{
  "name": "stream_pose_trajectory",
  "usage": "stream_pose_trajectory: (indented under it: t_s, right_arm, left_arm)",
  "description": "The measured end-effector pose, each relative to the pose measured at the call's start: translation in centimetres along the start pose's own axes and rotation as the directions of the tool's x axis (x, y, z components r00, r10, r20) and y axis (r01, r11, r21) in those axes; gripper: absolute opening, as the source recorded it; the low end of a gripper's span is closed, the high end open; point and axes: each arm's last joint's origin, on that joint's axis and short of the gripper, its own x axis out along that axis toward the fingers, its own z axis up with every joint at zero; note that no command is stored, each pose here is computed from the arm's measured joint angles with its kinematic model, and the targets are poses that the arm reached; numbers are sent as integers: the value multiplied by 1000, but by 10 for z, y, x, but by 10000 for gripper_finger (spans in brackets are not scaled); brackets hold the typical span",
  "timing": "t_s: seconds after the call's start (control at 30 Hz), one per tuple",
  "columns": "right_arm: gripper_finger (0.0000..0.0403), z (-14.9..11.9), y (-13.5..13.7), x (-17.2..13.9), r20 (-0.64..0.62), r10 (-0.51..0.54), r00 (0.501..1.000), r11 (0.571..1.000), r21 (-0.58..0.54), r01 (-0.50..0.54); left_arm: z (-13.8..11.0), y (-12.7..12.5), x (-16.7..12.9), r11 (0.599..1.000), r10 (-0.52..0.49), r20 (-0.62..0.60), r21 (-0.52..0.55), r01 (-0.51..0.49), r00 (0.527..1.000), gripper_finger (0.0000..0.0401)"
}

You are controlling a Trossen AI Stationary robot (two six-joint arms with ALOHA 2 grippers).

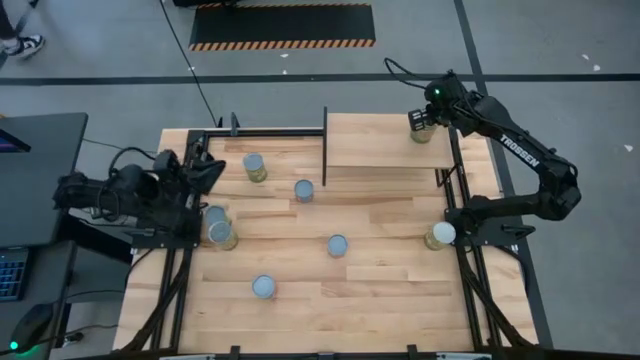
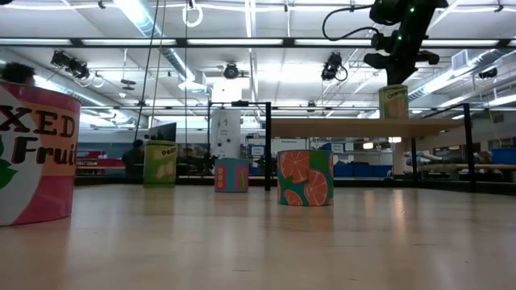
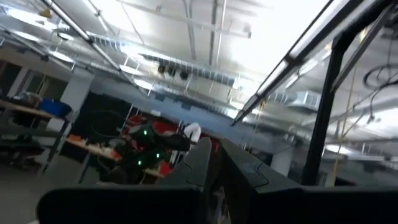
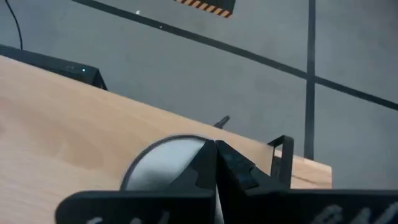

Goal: Pick and place cans onto a shelf
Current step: Put the right large canned oranges can on the shelf

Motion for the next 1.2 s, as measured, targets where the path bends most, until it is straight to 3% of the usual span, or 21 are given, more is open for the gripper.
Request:
stream_pose_trajectory:
  t_s: [0.13,0.33,0.53,0.7,1.0,1.1,1.2]
  right_arm:
    - [6,3,-1,-8,-3,49,999,998,41,-49]
    - [5,1,-2,-26,-46,156,987,970,195,-145]
    - [5,-5,2,-12,-104,125,987,961,260,-94]
    - [5,-6,-1,-10,-99,45,994,967,254,-19]
    - [5,-3,-1,-6,-48,-16,999,981,190,25]
    - [5,-2,1,-13,-36,9,999,975,221,-1]
    - [5,-2,2,-27,-45,82,996,943,328,-62]
  left_arm:
    - [-3,-7,17,1000,13,-65,27,-11,998,39]
    - [-7,-11,29,999,21,-101,41,-17,995,39]
    - [-10,-10,31,999,28,-111,42,-24,993,39]
    - [-9,-10,31,999,27,-110,34,-24,994,39]
    - [-10,-12,31,999,-43,-126,26,46,991,39]
    - [-10,-13,31,998,-60,-130,23,63,990,39]
    - [-10,-13,31,997,-66,-133,24,70,989,39]
